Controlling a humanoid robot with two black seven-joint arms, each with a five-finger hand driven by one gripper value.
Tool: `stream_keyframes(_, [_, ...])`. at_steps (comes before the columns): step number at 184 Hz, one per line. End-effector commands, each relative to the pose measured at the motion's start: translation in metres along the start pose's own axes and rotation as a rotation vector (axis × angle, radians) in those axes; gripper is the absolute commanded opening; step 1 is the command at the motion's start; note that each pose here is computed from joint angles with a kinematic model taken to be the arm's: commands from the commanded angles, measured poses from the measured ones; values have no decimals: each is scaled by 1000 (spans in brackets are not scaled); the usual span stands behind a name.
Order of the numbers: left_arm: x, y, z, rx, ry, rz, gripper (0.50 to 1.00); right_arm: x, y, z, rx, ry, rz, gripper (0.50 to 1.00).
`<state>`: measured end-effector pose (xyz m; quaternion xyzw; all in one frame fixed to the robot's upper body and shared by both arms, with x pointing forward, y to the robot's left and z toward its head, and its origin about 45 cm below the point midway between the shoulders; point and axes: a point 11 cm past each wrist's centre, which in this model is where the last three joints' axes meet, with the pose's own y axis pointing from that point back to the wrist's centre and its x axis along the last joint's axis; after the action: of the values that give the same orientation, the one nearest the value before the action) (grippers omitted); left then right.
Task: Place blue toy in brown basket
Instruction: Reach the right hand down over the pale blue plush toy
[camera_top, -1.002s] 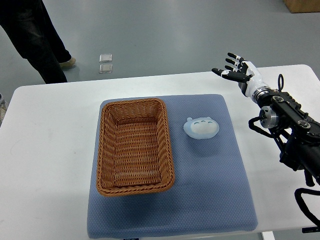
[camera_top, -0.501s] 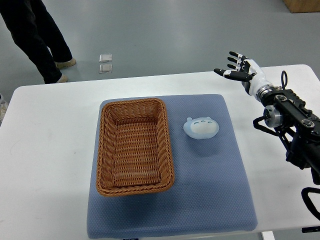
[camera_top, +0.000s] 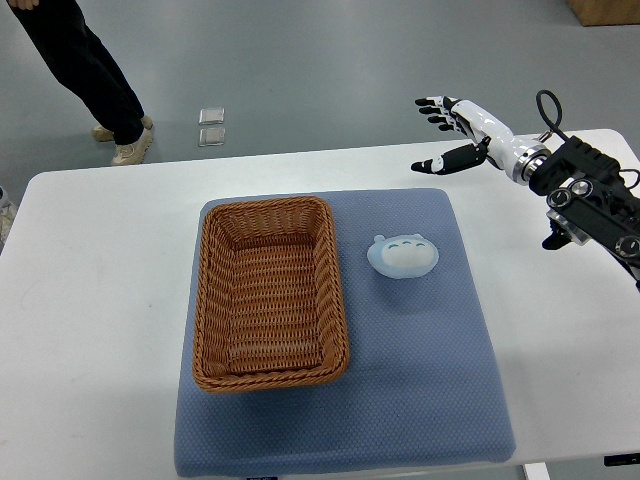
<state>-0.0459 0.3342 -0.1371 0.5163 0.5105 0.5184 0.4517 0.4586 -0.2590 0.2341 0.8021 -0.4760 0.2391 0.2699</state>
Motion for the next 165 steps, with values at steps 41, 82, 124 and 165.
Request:
stream_keyframes(41, [0,0,0,-1,-1,-1,1000,-19,24,-20,106,279,-248,913])
stream_keyframes(82, [-1,0,0,-1,-1,-3,1000,-52,30,-25,139,293,-340,913])
stream_keyframes(124, [-1,0,0,-1,-1,-3,1000,-73,34,-18,129,308,-401,913])
stream_keyframes(165, [-1,0,0,1,-1,-3,1000,-82,34,-1,84,330,-427,913])
